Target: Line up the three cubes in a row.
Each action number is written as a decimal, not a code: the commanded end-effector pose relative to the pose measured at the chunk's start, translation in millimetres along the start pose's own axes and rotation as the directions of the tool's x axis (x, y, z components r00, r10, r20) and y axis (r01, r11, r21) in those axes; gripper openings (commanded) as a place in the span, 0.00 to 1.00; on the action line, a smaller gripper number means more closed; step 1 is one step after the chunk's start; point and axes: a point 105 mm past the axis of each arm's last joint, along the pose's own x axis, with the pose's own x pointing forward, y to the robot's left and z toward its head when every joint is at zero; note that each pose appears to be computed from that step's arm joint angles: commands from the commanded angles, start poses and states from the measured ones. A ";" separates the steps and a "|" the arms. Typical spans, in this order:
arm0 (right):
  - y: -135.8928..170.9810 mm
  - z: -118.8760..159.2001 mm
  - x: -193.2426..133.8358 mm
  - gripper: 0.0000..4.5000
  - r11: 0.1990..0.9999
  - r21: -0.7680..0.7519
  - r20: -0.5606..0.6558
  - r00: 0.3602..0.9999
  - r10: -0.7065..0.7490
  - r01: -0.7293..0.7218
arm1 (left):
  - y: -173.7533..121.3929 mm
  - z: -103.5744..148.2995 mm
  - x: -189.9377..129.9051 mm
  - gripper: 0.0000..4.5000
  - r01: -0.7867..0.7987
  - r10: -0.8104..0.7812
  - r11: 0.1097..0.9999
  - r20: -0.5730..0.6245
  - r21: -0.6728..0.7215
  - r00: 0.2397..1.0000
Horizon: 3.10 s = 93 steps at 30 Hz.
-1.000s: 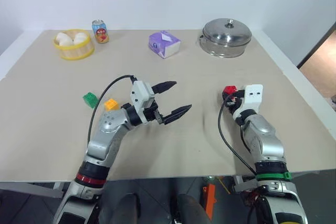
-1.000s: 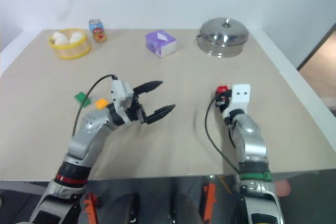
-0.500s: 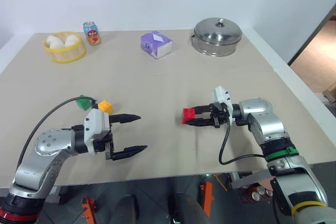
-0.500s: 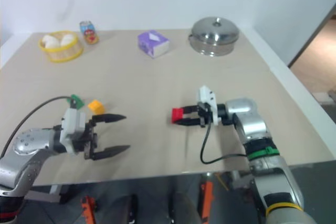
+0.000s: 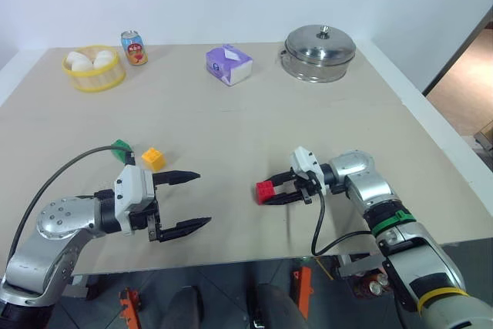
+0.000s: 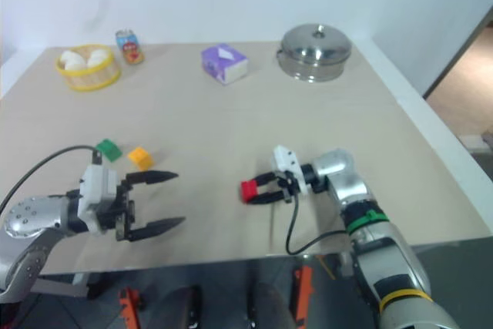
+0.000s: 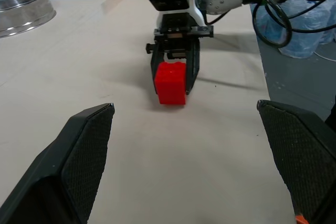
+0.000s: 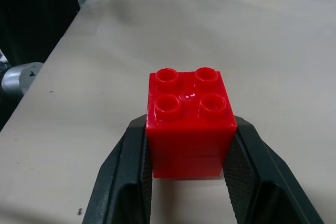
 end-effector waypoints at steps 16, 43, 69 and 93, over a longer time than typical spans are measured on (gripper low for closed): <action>8.4 14.2 1.8 0.99 0.992 -0.101 0.042 0.996 0.079 -0.074 | 2.0 14.8 0.5 1.00 -0.017 0.016 0.999 0.023 0.037 1.000; -16.9 158.1 24.8 0.99 0.966 -0.067 0.431 0.880 -0.198 0.250 | 159.4 -38.2 -137.4 1.00 -0.547 0.524 0.831 -0.189 -0.098 0.830; -12.4 159.7 17.0 1.00 0.940 -0.061 0.437 0.855 -0.278 0.337 | 183.8 -86.8 -109.0 0.53 -0.605 0.545 0.788 -0.325 -0.117 0.773; 13.9 128.7 -21.7 1.00 0.975 0.001 0.289 0.933 -0.214 0.223 | 107.5 22.6 -8.5 0.30 -0.030 0.029 0.999 -0.040 -0.041 0.999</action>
